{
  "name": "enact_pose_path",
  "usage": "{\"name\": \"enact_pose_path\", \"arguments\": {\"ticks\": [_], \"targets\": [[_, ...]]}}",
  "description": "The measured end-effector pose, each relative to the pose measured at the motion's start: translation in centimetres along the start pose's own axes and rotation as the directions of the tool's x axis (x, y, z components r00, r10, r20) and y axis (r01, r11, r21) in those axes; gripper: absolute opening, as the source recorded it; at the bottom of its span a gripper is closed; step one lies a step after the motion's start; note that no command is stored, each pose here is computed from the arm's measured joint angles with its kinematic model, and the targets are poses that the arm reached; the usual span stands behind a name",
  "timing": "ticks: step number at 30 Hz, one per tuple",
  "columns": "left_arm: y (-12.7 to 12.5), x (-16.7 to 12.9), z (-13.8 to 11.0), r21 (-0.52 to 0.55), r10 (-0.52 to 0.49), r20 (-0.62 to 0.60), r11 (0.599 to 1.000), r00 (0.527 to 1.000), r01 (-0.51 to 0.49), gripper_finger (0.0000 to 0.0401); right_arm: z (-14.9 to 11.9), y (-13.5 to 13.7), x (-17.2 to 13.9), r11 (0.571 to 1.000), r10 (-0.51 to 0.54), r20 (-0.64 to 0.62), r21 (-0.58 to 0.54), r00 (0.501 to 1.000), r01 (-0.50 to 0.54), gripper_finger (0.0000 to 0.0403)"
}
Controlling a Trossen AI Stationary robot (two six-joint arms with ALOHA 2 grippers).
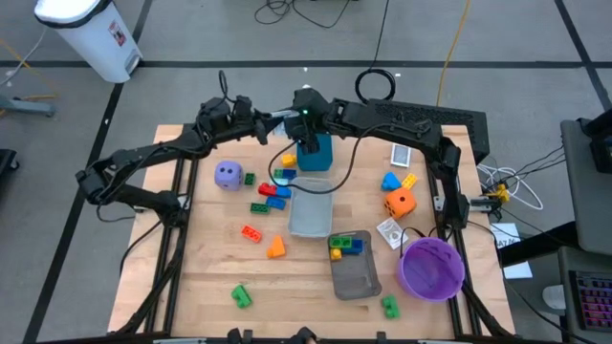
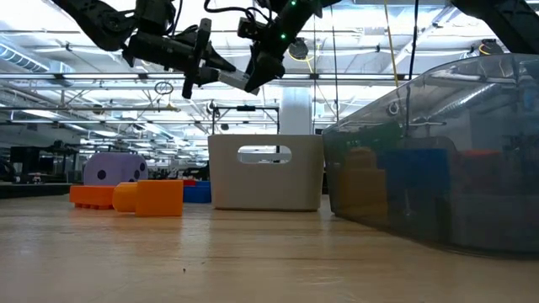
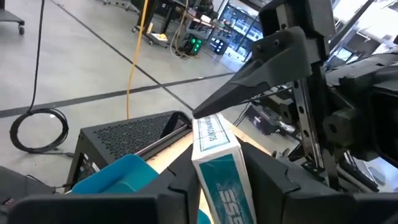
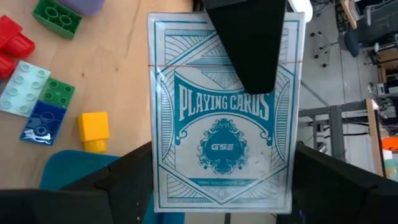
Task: Pick & Place Toys
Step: Put the blue deck of cards into the blue bin
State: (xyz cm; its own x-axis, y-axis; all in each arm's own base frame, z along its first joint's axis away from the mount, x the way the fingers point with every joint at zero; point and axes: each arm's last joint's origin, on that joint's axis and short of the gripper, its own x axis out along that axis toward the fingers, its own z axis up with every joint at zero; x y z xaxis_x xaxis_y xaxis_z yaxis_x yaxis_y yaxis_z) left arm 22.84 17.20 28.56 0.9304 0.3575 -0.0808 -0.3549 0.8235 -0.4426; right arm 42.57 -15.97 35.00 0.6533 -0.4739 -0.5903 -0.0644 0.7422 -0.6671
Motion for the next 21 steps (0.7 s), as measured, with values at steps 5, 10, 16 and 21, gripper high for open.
{"name": "enact_pose_path", "arguments": {"ticks": [5, 10, 16, 21], "targets": [[-0.1, 0.0, 0.0, 0.055, -0.013, -0.007, 0.998, 1.000, 0.013, 0.0104, 0.0, 0.0, -0.2, 1.000, 0.013, 0.006, 0.003, 1.000, -0.013, 0.0335], [0.1, -0.1, 0.5, 0.085, -0.031, 0.019, 0.996, 0.999, 0.029, 0.0089, -0.1, -0.5, -1.7, 1.000, -0.015, -0.021, -0.013, 1.000, 0.014, 0.0334], [0.5, -0.4, 1.0, 0.125, -0.060, 0.030, 0.991, 0.998, 0.056, 0.0086, -0.7, -1.5, -5.4, 0.999, -0.024, -0.068, 0.024, 0.997, 0.025, 0.0332], [-0.1, -0.1, 2.8, 0.201, -0.032, -0.025, 0.979, 0.999, 0.036, 0.0086, -1.9, -2.3, -8.8, 0.994, -0.025, -0.132, 0.101, 0.991, 0.039, 0.0329]]}}
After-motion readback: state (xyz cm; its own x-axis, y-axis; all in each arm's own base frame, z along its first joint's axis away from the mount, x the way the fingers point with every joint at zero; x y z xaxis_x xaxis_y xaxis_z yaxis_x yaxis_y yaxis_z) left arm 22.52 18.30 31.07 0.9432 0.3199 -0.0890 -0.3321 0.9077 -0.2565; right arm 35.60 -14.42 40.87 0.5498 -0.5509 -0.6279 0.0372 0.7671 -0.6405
